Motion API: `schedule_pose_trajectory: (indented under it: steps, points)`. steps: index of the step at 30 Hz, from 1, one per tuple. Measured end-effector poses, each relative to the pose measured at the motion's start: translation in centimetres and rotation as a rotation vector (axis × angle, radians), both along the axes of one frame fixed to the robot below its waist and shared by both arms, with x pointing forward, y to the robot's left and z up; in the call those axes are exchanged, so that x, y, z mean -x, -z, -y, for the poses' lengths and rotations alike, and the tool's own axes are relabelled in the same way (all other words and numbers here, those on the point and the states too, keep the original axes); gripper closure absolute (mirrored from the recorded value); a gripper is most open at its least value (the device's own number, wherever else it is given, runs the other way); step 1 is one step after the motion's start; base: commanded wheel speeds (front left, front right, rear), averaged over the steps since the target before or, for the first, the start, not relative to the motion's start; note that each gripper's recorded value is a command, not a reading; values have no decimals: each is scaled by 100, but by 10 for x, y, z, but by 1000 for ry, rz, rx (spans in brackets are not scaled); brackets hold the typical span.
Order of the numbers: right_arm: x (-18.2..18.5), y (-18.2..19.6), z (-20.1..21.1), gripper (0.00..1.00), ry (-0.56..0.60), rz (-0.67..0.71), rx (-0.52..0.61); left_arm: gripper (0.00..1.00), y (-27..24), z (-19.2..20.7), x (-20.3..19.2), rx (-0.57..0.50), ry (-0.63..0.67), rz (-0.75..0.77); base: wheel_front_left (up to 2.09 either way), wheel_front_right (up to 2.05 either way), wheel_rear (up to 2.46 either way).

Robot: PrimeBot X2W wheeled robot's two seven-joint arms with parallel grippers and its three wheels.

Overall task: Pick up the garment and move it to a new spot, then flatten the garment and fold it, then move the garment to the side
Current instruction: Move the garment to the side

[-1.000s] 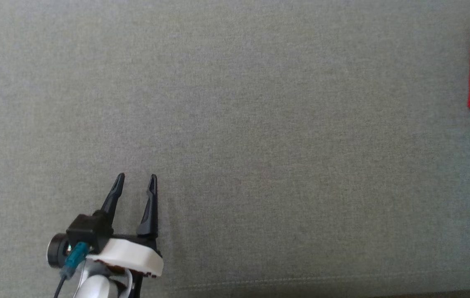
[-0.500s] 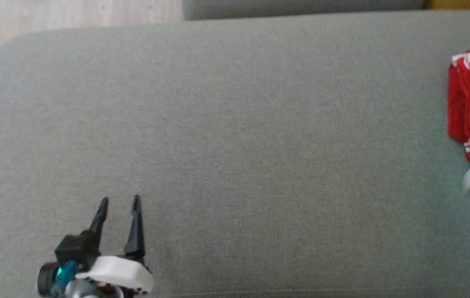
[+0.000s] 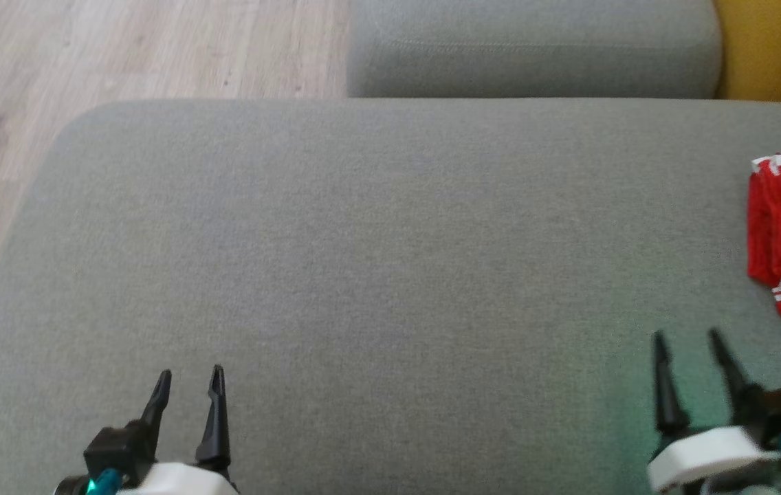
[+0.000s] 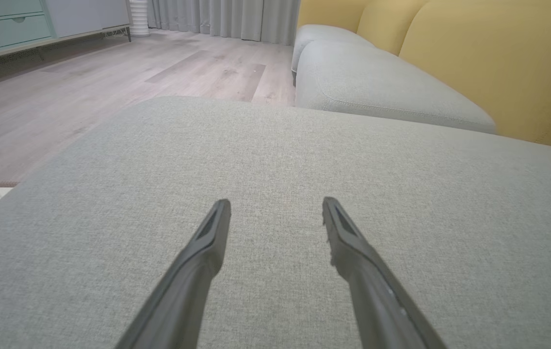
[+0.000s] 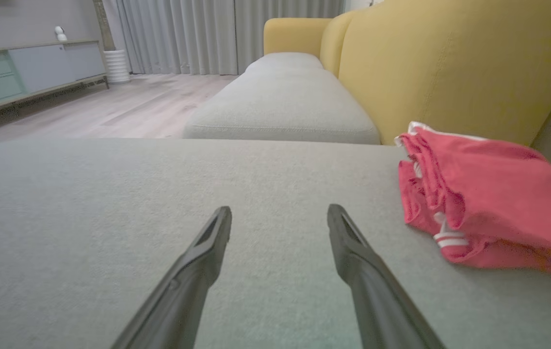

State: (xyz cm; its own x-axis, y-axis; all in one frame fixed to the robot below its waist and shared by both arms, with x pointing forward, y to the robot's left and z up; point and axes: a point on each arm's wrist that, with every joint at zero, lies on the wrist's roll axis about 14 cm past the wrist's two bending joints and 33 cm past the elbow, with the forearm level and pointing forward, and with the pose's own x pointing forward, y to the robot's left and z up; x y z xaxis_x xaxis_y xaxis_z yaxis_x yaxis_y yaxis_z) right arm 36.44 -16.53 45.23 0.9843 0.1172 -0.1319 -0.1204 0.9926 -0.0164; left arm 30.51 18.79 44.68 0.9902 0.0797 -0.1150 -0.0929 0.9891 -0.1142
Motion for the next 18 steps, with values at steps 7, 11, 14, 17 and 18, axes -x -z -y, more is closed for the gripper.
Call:
schedule_pose_trajectory:
  steps: [7,11,14,17,18]
  points:
    - [25,20,-7,0,-17,-42,-31,0,1,4,3,11,30,2,0,0,0]
    - [30,23,-3,0,-2,-48,-33,0,3,7,2,13,48,-5,0,0,0]
    - [32,22,1,0,12,-44,-34,0,4,11,1,16,66,-6,0,0,0]
    - [33,22,5,0,24,-41,-34,0,4,13,0,16,75,-5,0,0,0]
    - [33,21,6,0,27,-38,-34,0,4,14,-1,16,77,-6,0,0,0]
